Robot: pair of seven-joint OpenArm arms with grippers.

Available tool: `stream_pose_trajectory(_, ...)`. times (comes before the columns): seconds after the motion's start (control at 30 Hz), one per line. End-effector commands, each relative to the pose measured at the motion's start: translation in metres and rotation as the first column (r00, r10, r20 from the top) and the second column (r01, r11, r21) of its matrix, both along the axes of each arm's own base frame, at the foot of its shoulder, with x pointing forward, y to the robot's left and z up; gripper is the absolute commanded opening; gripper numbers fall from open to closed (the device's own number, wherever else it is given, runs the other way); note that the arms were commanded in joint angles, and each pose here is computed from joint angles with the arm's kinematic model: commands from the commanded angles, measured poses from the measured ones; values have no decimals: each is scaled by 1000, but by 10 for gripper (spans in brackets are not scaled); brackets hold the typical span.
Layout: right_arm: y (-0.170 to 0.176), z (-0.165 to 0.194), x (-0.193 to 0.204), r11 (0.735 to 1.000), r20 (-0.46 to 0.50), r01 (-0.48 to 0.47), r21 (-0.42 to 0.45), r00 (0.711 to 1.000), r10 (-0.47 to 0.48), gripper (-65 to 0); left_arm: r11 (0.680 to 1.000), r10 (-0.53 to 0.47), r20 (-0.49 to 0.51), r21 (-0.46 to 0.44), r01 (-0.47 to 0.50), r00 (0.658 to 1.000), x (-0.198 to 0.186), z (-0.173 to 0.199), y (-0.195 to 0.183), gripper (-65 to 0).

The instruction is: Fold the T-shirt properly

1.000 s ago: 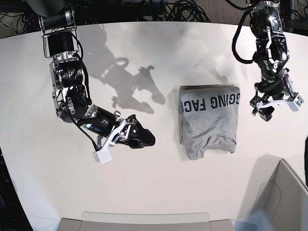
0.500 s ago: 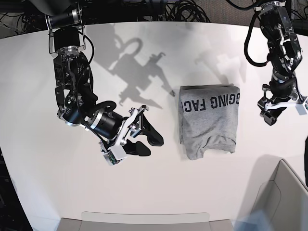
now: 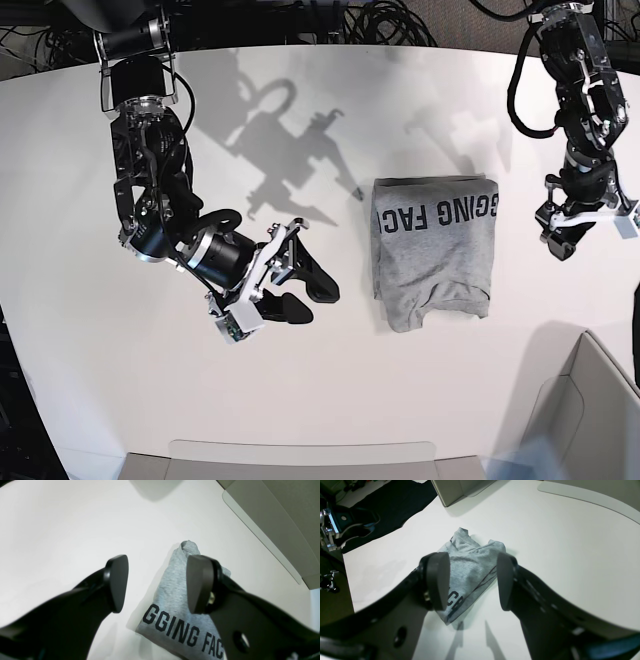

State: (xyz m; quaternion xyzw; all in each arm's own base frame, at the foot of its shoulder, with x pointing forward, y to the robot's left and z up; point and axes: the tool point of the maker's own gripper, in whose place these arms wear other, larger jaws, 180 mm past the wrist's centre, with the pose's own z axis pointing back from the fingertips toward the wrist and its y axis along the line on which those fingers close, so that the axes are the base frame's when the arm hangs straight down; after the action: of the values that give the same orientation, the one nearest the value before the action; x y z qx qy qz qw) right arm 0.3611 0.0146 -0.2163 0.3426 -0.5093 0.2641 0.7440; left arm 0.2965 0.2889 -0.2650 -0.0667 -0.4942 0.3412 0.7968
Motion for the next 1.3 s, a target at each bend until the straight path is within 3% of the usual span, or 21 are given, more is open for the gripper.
stream_pose_trajectory(0.0,1,20,4,1000,57,-7,29,998,5,-350,999,4,37,34,-5,999,4,12,5,-301)
stream_pose_trajectory(0.23,2,19,4,1000,54,-8,29,999,6,-350,1000,-20,6,16,20,1000,2,7,-1,-297)
stream_pose_trajectory(0.4,2,19,4,1000,54,-8,29,999,6,-350,999,-31,-2,15,31,1000,3,6,-3,-236)
stream_pose_trajectory(0.73,1,16,4,1000,50,-7,14,999,7,-358,1000,-21,-2,18,21,1000,2,6,0,-237)
stream_pose_trajectory(0.8,-1,13,6,1000,57,4,-13,998,-4,-413,1000,-19,-2,18,19,1000,2,7,1,-248)
stream_pose_trajectory(0.97,4,-5,6,990,83,15,-141,997,-3,-650,1000,-17,-4,15,17,1000,1,6,1,-269)
stream_pose_trajectory(1.17,10,-16,1,980,80,-1,-197,997,17,-650,1000,-16,-4,12,16,1000,1,5,0,-269)
stream_pose_trajectory(1.27,10,-17,0,981,77,-2,-192,997,17,-571,1000,-24,-3,16,24,1000,2,6,-1,-265)
